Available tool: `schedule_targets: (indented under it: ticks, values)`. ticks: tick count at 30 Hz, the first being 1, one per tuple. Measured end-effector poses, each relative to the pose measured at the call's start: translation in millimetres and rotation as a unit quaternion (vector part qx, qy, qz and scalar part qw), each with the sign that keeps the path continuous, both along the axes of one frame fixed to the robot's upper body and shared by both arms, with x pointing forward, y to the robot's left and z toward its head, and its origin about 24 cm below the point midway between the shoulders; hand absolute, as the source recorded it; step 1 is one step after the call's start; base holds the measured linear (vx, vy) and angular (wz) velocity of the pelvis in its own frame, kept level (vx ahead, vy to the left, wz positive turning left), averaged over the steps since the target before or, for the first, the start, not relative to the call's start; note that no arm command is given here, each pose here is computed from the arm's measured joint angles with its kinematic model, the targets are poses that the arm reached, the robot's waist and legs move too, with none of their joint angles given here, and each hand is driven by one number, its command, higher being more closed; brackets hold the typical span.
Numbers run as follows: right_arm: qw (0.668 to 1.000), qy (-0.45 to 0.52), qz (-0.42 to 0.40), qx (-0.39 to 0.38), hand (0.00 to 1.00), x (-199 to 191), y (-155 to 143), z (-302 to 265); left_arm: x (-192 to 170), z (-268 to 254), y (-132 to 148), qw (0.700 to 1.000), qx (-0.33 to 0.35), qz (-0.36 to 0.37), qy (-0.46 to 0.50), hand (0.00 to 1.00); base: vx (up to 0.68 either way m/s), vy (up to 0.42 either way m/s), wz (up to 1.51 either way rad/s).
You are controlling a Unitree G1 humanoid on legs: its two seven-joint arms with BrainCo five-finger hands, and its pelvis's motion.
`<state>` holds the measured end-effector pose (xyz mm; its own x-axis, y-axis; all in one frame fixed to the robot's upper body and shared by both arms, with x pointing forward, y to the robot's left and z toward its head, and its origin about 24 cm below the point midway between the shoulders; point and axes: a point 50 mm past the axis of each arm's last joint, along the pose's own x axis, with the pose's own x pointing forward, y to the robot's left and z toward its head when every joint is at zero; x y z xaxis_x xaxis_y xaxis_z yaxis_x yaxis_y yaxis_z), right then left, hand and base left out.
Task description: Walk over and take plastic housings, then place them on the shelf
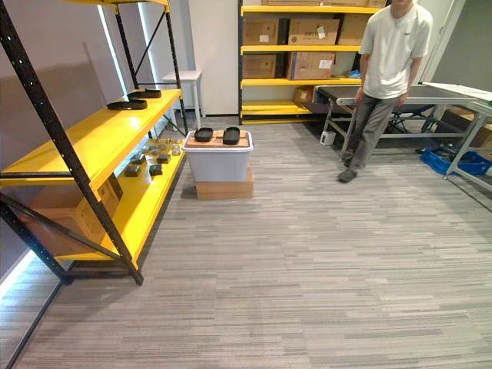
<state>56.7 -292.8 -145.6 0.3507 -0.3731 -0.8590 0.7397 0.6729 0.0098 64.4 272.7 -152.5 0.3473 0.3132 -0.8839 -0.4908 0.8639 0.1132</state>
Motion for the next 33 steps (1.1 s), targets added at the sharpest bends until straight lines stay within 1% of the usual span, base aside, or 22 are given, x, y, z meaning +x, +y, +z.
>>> schedule_targets:
  ticks: [2,4,6,8,11,17,22,29,33]
  values:
    - [0.999,-0.022,0.012,-0.048,0.0,14.6,-30.2,16.5,15.6,10.0,16.2,0.999,0.03,-0.011,-0.029,0.0,0.0,-0.015,0.02]
    - [0.997,-0.025,0.026,-0.075,0.0,17.4,-46.5,26.0,22.9,14.3,22.1,0.998,0.041,-0.025,-0.039,0.0,-0.01,-0.038,0.1]
    - [0.994,-0.024,0.049,-0.09,0.0,21.0,-52.9,31.2,25.3,15.4,22.9,0.998,0.044,-0.036,-0.042,0.0,-0.02,-0.048,0.1]
    - [0.992,-0.017,0.085,-0.094,0.0,26.2,-50.2,31.3,23.9,14.3,20.9,0.998,0.04,-0.043,-0.039,0.0,-0.02,-0.045,0.02]
    - [0.99,-0.01,0.105,-0.092,0.0,27.4,-46.2,29.4,23.0,13.0,18.2,0.998,0.035,-0.046,-0.037,0.0,-0.03,-0.054,0.1]
    - [0.99,-0.006,0.108,-0.095,0.0,30.9,-43.1,28.1,10.6,7.1,9.4,0.999,0.027,-0.034,-0.024,0.0,0.0,-0.004,0.01]
    - [0.991,-0.003,0.102,-0.082,0.0,30.0,-32.6,21.8,6.2,2.3,-2.1,0.999,0.013,-0.03,-0.02,0.0,0.0,0.0,0.0]
    - [0.995,0.002,0.09,-0.047,0.0,26.6,-11.7,9.6,4.7,1.4,-4.2,0.999,0.012,-0.026,-0.019,0.0,-0.01,-0.007,-0.01]
    - [0.994,0.005,0.104,-0.041,0.0,28.2,-5.6,7.4,5.6,0.6,-7.1,0.999,0.014,-0.033,-0.016,0.0,-0.02,-0.017,-0.04]
